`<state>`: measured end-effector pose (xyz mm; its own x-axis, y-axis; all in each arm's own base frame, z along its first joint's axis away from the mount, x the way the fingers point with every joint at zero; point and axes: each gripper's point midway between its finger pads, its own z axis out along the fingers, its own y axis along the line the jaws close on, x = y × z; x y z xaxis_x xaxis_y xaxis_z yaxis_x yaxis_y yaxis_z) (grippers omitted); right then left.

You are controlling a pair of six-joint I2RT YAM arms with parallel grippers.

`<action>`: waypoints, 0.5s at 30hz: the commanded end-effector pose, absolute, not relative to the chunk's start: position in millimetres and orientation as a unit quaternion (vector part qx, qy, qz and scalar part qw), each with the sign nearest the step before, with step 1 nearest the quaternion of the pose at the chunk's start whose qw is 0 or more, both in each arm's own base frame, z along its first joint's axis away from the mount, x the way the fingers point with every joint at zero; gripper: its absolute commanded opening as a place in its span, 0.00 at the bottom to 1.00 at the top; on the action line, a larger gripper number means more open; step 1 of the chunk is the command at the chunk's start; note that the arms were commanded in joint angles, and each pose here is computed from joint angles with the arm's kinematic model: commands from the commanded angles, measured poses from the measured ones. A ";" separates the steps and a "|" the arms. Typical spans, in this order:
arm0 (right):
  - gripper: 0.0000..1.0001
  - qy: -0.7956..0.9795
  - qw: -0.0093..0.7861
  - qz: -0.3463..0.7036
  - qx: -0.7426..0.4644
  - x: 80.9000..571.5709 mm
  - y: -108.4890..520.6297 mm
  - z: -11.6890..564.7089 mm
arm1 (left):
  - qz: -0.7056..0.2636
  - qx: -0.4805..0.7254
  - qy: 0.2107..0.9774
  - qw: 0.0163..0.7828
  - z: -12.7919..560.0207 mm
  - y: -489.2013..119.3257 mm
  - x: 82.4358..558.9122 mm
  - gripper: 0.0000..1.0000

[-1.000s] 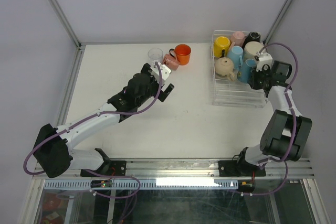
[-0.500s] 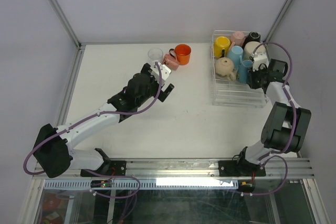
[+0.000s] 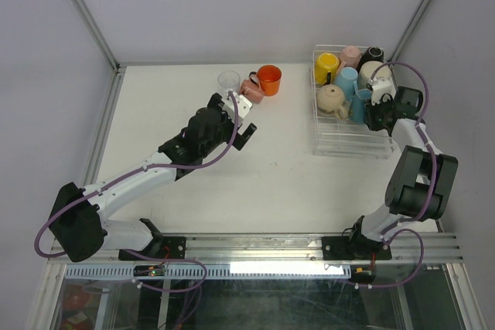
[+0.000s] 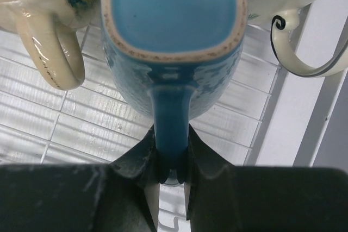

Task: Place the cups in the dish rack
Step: Turn the cup upside down in the dish rack.

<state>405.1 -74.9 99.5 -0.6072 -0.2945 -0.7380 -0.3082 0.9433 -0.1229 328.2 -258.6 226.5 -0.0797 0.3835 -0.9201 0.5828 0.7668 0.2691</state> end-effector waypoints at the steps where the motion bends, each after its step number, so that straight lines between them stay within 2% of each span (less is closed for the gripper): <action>1: 0.20 0.867 0.459 -0.017 -0.193 434.2 -78.2 131.7 | -0.112 0.316 0.703 0.627 259.5 -264.0 327.6 0.99; 3: 0.25 0.871 0.451 -0.014 -0.193 433.8 -77.8 129.6 | -0.111 0.316 0.704 0.627 258.6 -264.0 327.8 0.99; 15: 0.40 0.884 0.431 -0.014 -0.182 431.8 -81.2 124.4 | -0.112 0.318 0.703 0.626 258.3 -264.9 327.7 0.99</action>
<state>413.2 -76.1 94.3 -0.6244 -0.3107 -0.7167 -0.3237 0.9379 -0.1246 326.9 -260.7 226.3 -0.0770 0.3821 -0.9209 0.5939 0.7595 0.2655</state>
